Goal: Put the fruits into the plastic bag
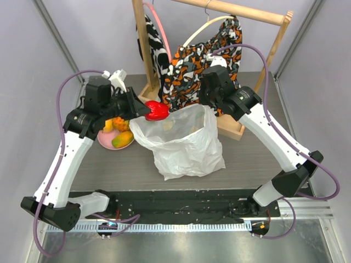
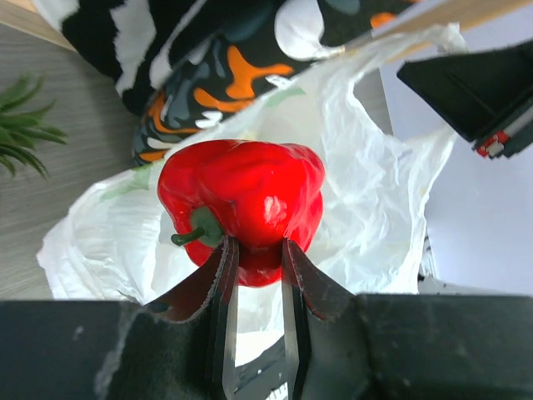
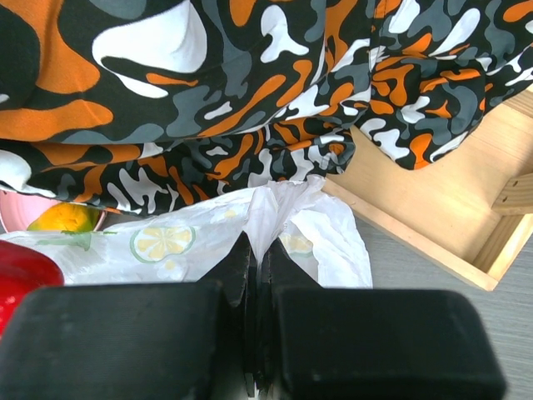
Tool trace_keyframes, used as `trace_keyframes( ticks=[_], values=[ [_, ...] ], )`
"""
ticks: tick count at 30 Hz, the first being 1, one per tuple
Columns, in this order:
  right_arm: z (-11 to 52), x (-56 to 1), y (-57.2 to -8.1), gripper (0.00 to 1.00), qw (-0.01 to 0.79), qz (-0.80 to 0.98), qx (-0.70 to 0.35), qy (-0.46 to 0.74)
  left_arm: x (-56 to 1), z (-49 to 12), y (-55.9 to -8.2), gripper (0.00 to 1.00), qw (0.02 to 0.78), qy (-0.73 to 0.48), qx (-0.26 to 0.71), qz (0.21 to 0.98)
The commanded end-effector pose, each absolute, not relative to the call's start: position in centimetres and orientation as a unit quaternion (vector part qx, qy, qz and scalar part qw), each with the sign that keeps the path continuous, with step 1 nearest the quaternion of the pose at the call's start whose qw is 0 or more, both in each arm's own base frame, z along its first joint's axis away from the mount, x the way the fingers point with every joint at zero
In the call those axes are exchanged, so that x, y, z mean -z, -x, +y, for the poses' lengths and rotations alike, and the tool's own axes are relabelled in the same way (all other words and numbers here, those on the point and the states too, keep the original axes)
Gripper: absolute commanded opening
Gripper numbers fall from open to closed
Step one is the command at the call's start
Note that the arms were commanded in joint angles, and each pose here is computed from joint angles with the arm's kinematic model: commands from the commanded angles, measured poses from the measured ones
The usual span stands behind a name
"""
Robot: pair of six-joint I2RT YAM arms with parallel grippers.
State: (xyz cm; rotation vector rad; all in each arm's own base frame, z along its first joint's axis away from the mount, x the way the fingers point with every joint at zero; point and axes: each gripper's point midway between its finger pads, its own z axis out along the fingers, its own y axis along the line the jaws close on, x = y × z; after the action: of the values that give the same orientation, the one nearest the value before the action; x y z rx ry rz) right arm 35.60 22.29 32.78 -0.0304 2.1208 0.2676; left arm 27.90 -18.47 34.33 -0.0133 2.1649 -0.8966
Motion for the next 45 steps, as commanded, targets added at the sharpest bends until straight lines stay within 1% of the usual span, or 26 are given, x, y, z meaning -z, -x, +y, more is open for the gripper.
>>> trace_keyframes(
  ticks=[1,7,9,13,18,24,27,29,33,37,42,45],
  values=[
    [21.8,-35.2,-35.2,0.01,0.508,0.851,-0.133,-0.002,-34.2,-19.9,-26.9,0.2,0.373,-0.034,0.372,0.849],
    [21.7,-34.8,-35.1,0.01,0.504,0.853,-0.132,-0.004,-31.4,-22.5,-26.5,0.21,0.323,-0.07,0.38,0.864],
    [21.7,-34.6,-35.1,0.01,0.504,0.854,-0.13,-0.004,-30.1,-23.8,-26.0,0.21,0.294,-0.09,0.387,0.869],
    [21.7,-34.6,-35.1,0.01,0.504,0.854,-0.13,-0.002,-27.6,-26.3,-25.2,0.2,0.257,-0.146,0.375,0.879],
    [22.0,-34.8,-35.1,0.01,0.504,0.853,-0.136,-0.001,-24.5,-28.9,-25.0,0.2,0.218,-0.186,0.36,0.888],
    [22.3,-34.4,-35.3,0.01,0.504,0.852,-0.141,0.0,-22.9,-32.2,-24.0,0.2,0.176,-0.258,0.378,0.872],
    [22.9,-34.3,-35.3,0.01,0.499,0.853,-0.15,0.008,-21.3,-32.7,-23.3,0.19,0.148,-0.292,0.366,0.871],
    [22.9,-34.3,-35.2,0.01,0.499,0.853,-0.151,0.01,-19.7,-32.7,-22.7,0.19,0.126,-0.293,0.359,0.877],
    [22.6,-34.1,-35.1,0.01,0.499,0.854,-0.147,0.01,-17.5,-33.1,-21.9,0.18,0.112,-0.3,0.344,0.883],
    [22.7,-33.8,-35.0,0.01,0.495,0.856,-0.148,0.012,-15.4,-33.6,-21.1,0.2,0.107,-0.309,0.324,0.888],
    [22.0,-34.0,-34.9,0.01,0.501,0.854,-0.139,0.002,-12.2,-34.0,-20.4,0.2,0.076,-0.314,0.308,0.895],
    [21.5,-33.9,-34.5,0.01,0.503,0.854,-0.135,-0.001,-11.5,-34.2,-20.2,0.21,0.07,-0.321,0.301,0.895]
  ],
)
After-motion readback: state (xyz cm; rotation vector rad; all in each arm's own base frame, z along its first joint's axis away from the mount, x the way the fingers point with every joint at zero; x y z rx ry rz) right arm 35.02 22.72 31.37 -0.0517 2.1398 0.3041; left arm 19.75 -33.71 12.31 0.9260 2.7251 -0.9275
